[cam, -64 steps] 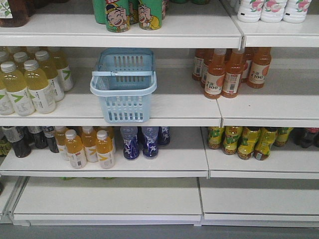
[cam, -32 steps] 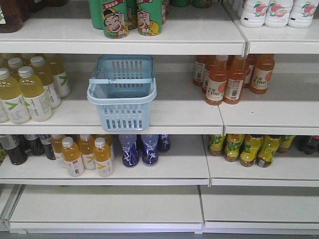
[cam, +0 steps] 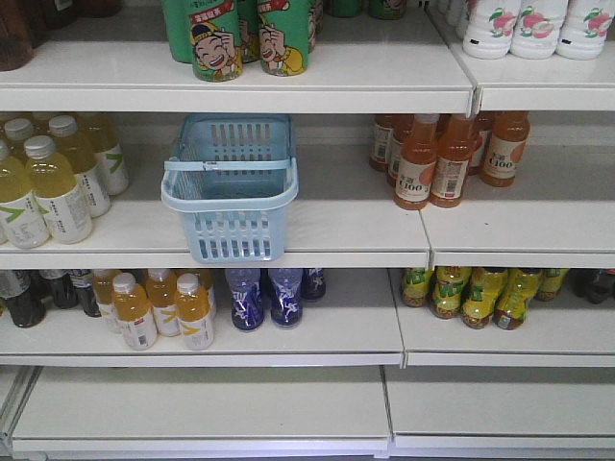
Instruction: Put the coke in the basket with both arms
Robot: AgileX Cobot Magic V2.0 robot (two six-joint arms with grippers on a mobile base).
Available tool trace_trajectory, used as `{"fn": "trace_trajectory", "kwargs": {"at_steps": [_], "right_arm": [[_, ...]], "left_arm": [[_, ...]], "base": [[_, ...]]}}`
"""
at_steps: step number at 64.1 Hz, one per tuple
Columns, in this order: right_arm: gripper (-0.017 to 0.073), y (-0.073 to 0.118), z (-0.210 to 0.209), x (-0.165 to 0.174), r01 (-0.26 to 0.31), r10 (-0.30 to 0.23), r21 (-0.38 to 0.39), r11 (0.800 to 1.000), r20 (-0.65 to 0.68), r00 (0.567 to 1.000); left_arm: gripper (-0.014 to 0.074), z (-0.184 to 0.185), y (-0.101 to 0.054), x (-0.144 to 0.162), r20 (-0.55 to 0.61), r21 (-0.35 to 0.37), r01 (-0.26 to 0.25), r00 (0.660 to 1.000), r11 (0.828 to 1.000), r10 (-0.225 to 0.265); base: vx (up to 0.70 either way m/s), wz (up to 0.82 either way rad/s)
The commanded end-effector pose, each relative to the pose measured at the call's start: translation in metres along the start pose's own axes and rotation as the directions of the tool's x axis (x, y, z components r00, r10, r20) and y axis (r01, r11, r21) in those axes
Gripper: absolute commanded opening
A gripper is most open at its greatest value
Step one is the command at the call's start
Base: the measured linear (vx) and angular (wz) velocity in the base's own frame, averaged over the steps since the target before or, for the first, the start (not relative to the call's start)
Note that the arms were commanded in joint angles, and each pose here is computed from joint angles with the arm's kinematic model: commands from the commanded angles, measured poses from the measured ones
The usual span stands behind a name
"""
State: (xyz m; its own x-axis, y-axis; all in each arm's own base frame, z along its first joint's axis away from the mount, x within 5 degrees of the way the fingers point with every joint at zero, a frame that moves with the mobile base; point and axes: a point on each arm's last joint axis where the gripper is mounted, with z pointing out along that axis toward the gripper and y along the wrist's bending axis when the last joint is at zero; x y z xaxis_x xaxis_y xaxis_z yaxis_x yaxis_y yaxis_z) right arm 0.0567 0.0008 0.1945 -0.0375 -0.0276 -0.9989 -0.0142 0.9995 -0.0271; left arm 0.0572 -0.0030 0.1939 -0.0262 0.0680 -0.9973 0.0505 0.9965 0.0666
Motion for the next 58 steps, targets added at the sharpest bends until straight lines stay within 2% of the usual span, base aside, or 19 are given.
{"fn": "trace_trajectory", "kwargs": {"at_steps": [1, 51, 58], "right_arm": [[-0.0009, -0.0002, -0.001, -0.0033, 0.006, -0.006, 0.004, 1.0, 0.073, 0.997], [-0.0009, -0.0002, -0.001, -0.0033, 0.006, -0.006, 0.004, 1.0, 0.073, 0.997], [-0.0009, -0.0002, -0.001, -0.0033, 0.006, -0.006, 0.004, 1.0, 0.073, 0.997]], "left_arm": [[-0.0006, -0.0019, 0.001, -0.008, 0.092, -0.011, 0.006, 0.996, 1.0, -0.005], [-0.0006, -0.0019, 0.001, -0.008, 0.092, -0.011, 0.006, 0.996, 1.0, -0.005], [-0.0006, -0.0024, 0.0017, -0.0125, 0.142, -0.017, 0.018, 0.99, 1.0, -0.016]], "base": [[0.01, -0.01], [0.0, 0.0], [0.0, 0.0]]}}
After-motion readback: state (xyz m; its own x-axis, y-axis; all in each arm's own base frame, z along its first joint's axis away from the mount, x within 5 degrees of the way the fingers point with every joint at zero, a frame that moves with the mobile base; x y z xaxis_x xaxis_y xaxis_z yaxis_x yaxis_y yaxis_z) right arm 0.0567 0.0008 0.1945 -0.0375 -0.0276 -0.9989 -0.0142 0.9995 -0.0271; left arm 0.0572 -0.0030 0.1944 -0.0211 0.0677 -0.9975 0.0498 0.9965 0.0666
